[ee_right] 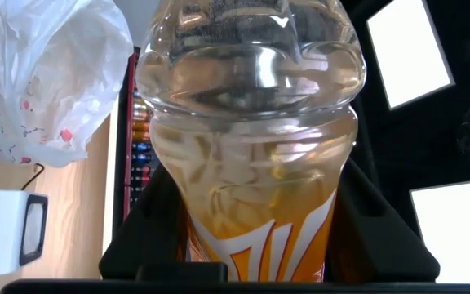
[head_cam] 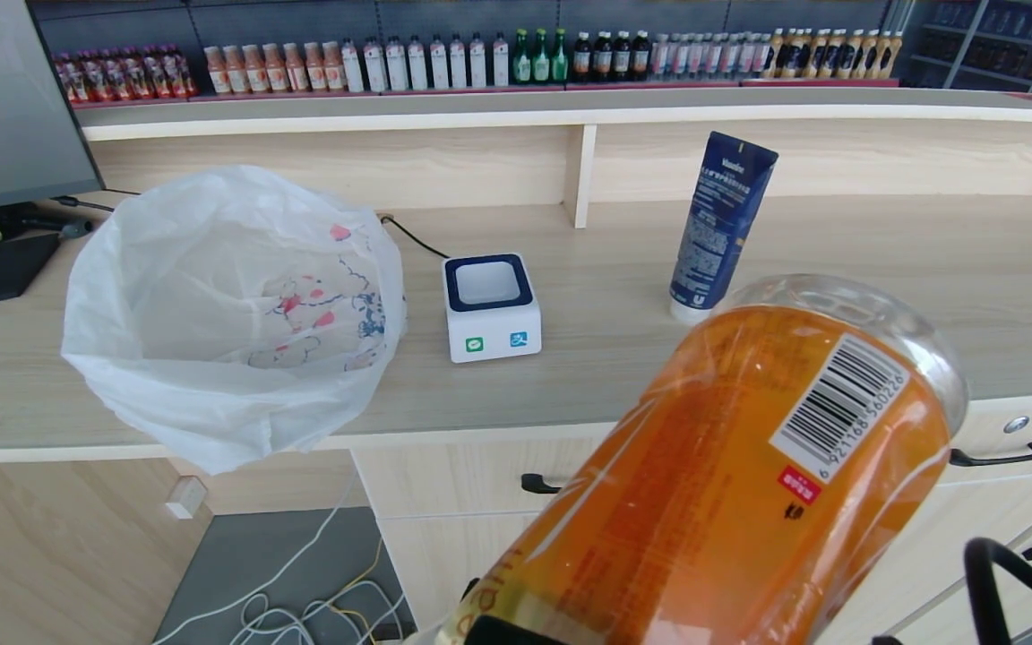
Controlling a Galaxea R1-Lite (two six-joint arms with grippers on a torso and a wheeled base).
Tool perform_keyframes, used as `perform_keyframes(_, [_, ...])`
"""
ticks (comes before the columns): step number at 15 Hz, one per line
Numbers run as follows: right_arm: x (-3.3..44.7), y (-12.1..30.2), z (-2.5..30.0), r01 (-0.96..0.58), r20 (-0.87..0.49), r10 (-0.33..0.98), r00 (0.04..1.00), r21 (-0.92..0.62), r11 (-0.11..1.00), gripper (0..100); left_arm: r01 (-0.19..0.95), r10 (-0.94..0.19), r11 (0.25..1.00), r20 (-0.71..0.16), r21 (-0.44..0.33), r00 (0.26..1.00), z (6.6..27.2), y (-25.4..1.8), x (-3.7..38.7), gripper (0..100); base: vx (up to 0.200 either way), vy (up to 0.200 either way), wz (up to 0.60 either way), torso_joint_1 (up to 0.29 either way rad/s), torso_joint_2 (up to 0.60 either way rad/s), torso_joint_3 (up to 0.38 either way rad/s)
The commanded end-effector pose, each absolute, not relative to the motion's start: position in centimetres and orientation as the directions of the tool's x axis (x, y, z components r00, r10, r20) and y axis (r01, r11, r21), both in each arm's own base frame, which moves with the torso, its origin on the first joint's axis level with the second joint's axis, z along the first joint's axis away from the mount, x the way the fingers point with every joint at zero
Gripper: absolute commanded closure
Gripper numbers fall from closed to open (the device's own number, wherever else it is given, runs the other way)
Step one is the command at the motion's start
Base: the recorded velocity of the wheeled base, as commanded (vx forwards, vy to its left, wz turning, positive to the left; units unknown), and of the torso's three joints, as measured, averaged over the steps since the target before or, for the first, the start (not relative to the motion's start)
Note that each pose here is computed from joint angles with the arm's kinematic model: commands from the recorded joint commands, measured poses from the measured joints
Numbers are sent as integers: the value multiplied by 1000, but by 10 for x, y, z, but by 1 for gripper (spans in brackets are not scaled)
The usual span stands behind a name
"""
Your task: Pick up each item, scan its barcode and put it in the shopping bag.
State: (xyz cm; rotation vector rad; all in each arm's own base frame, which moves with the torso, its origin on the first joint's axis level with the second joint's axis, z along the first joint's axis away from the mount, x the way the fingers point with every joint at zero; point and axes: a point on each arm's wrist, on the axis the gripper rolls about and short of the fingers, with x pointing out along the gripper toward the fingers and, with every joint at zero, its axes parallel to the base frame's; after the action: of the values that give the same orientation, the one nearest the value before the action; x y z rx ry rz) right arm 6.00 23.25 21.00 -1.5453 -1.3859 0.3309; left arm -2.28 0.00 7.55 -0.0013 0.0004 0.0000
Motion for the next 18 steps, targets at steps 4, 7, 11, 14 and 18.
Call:
perform_keyframes(4, [60, 233, 211, 594, 398, 865, 305, -790, 154, 100, 2, -2, 1000, 0, -2, 1000, 75, 0, -23, 0, 0, 0, 0, 0, 0, 0])
perform_keyframes(7, [59, 233, 210, 586, 394, 867, 304, -796, 156, 100, 2, -2, 1000, 0, -2, 1000, 75, 0, -23, 0, 0, 0, 0, 0, 0, 0])
perform_keyframes(11, [59, 233, 210, 575, 395, 867, 304, -801, 163, 100, 0, 0, 1000, 0, -2, 1000, 75, 0, -23, 0, 0, 0, 0, 0, 0, 0])
perform_keyframes(14, [59, 231, 213, 535, 405, 862, 305, -822, 197, 100, 2, -2, 1000, 0, -2, 1000, 75, 0, -23, 0, 0, 0, 0, 0, 0, 0])
perform_keyframes(18, [62, 208, 231, 444, 476, 816, 327, -840, 312, 100, 2, -2, 1000, 0, -2, 1000, 75, 0, -23, 0, 0, 0, 0, 0, 0, 0])
